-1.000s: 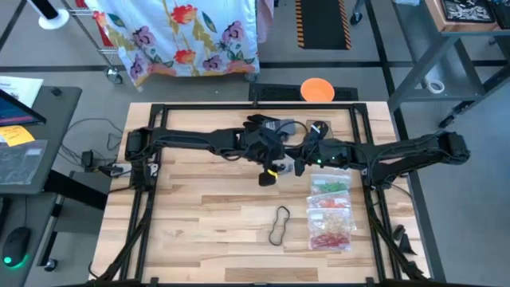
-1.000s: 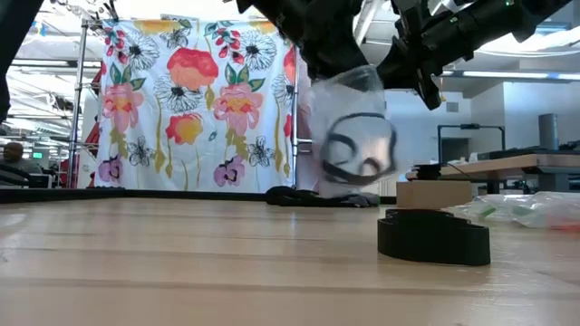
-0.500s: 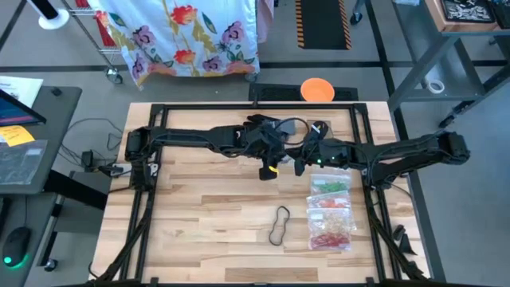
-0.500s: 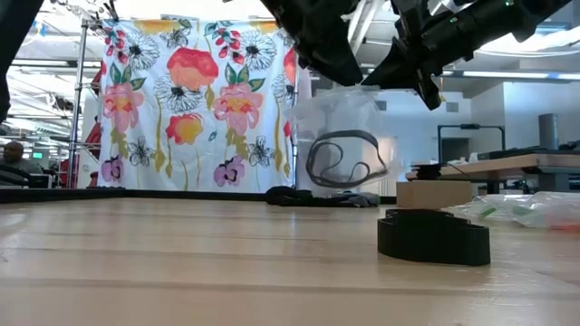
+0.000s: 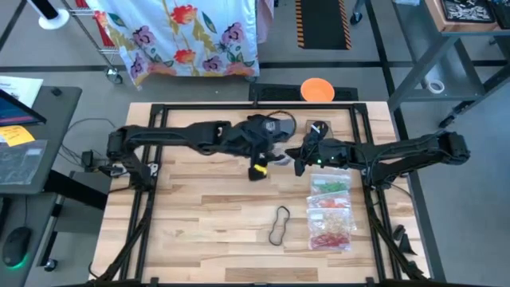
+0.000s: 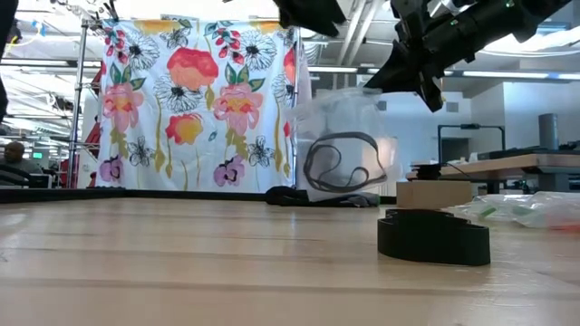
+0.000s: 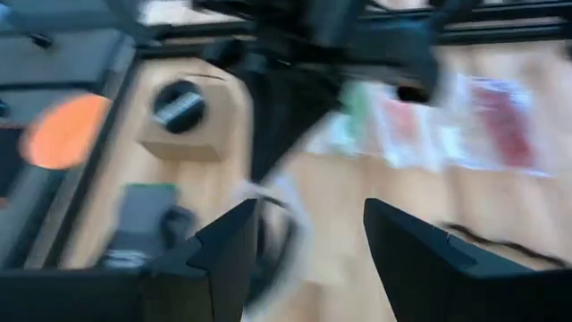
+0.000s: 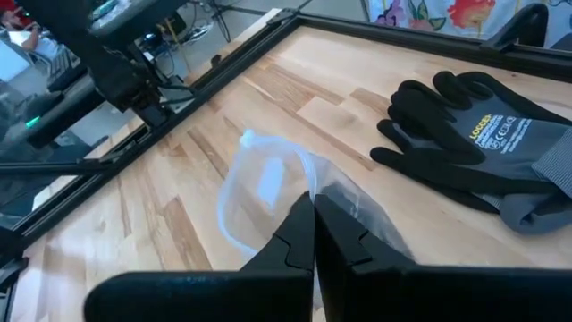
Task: Sort rubber bands
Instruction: Put the black rubber band into the transparent zip bag
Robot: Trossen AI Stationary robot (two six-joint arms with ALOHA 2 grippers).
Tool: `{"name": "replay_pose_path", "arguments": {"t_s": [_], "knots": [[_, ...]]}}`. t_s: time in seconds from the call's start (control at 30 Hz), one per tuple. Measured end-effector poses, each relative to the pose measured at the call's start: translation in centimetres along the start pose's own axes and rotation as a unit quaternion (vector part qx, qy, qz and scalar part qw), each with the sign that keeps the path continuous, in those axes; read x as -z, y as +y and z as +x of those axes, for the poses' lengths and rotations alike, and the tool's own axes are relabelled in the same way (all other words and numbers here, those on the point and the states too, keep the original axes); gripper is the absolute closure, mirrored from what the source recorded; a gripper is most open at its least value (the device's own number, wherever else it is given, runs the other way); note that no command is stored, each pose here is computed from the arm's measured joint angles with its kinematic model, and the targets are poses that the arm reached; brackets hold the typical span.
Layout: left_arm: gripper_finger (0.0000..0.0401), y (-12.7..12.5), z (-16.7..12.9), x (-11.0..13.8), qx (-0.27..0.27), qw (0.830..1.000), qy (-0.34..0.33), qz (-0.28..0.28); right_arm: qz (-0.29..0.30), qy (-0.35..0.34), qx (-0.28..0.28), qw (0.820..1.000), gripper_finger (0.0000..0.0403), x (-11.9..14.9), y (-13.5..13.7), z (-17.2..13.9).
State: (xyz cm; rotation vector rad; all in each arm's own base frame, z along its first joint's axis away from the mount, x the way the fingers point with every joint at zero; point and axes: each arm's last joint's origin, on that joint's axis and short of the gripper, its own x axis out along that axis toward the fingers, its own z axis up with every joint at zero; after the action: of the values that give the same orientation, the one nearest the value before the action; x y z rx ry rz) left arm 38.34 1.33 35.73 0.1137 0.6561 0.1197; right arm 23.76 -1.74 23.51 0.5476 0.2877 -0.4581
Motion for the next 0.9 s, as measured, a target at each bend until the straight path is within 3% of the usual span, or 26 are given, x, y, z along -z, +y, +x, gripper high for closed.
{"name": "replay_pose_path", "arguments": {"t_s": [0.2, 0.33, 0.6, 0.9], "knots": [[0.0198, -4.1, -0.2, 2.3, 0.142, 0.988, 0.066, -0.007, 0.000, -0.001, -0.001, 1.000, 0.0403, 0.0, 0.0, 0.0], [0.0198, -8.0, 0.9, 3.9, 0.184, 0.980, 0.071, 0.031, 0.000, -0.001, -0.001, 1.000, 0.0403, 0.0, 0.0, 0.0], [0.0198, -14.2, 2.7, 5.5, 0.217, 0.972, -0.029, 0.085, -0.001, -0.002, -0.001, 1.000, 0.0403, 0.0, 0.0, 0.0], [0.0198, -16.5, 5.7, 8.0, 0.205, 0.972, 0.014, 0.115, -0.024, 0.003, 0.002, 1.000, 0.0403, 0.1, 0.0, 0.0]]}}
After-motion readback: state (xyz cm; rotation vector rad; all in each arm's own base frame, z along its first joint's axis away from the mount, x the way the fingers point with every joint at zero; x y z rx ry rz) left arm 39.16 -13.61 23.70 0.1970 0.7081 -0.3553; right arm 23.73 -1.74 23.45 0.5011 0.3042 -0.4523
